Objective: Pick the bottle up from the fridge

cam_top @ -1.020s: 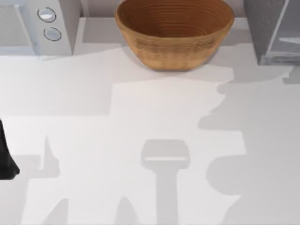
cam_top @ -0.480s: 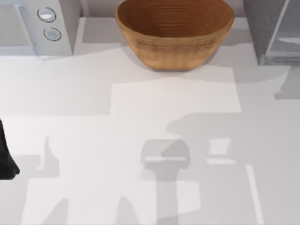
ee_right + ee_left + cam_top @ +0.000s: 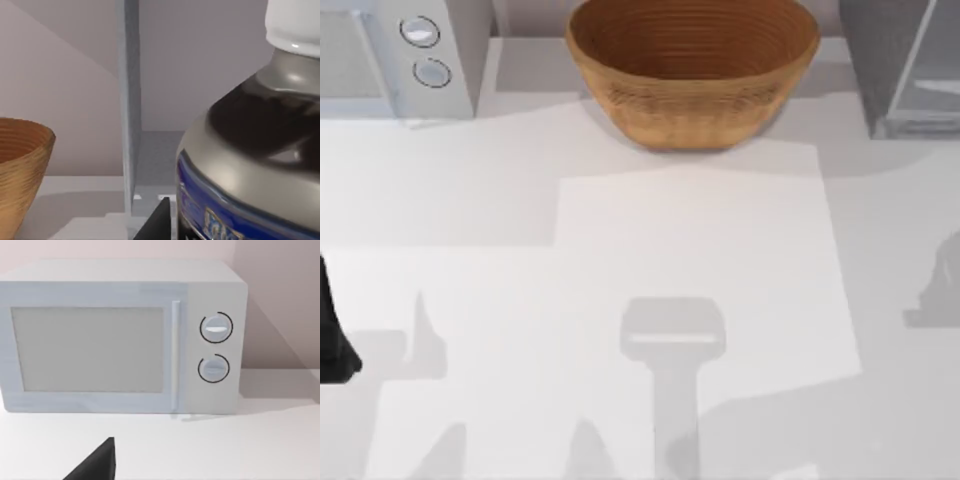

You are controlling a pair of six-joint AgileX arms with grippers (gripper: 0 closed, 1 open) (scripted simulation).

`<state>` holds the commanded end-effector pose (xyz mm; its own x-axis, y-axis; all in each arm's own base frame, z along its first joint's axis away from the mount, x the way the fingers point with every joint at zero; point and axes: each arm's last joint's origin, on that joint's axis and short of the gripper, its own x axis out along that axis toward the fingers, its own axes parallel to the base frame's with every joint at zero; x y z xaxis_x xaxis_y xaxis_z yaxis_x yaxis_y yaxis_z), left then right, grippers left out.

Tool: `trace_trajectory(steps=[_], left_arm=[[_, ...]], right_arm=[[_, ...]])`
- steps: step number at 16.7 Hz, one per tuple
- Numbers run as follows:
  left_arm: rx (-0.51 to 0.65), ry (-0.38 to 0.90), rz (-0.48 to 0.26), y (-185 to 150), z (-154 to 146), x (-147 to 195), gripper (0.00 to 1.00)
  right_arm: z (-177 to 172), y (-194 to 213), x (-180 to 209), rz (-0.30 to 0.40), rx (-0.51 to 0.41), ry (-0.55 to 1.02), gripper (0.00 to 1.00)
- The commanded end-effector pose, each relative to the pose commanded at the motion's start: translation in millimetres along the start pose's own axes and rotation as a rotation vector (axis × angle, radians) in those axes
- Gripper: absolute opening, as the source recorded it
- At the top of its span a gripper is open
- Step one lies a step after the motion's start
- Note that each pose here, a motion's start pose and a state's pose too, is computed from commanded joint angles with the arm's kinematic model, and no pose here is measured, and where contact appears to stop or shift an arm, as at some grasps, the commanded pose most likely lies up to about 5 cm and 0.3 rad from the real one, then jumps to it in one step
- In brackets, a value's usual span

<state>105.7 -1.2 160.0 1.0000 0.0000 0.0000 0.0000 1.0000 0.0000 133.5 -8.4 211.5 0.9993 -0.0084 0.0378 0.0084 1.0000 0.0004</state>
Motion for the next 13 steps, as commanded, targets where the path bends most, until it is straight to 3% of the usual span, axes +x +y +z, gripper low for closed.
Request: trace_trajectory(steps=[6,13], left_arm=[[0.0,0.0,0.0,0,0,0,1.0],[0.0,0.0,0.0,0,0,0,1.0]], right_arm=[[-46,6,-28,0.007,0.001,0.037,0.0],[-50,7,-30,0.007,0.002,0.039,0.0]])
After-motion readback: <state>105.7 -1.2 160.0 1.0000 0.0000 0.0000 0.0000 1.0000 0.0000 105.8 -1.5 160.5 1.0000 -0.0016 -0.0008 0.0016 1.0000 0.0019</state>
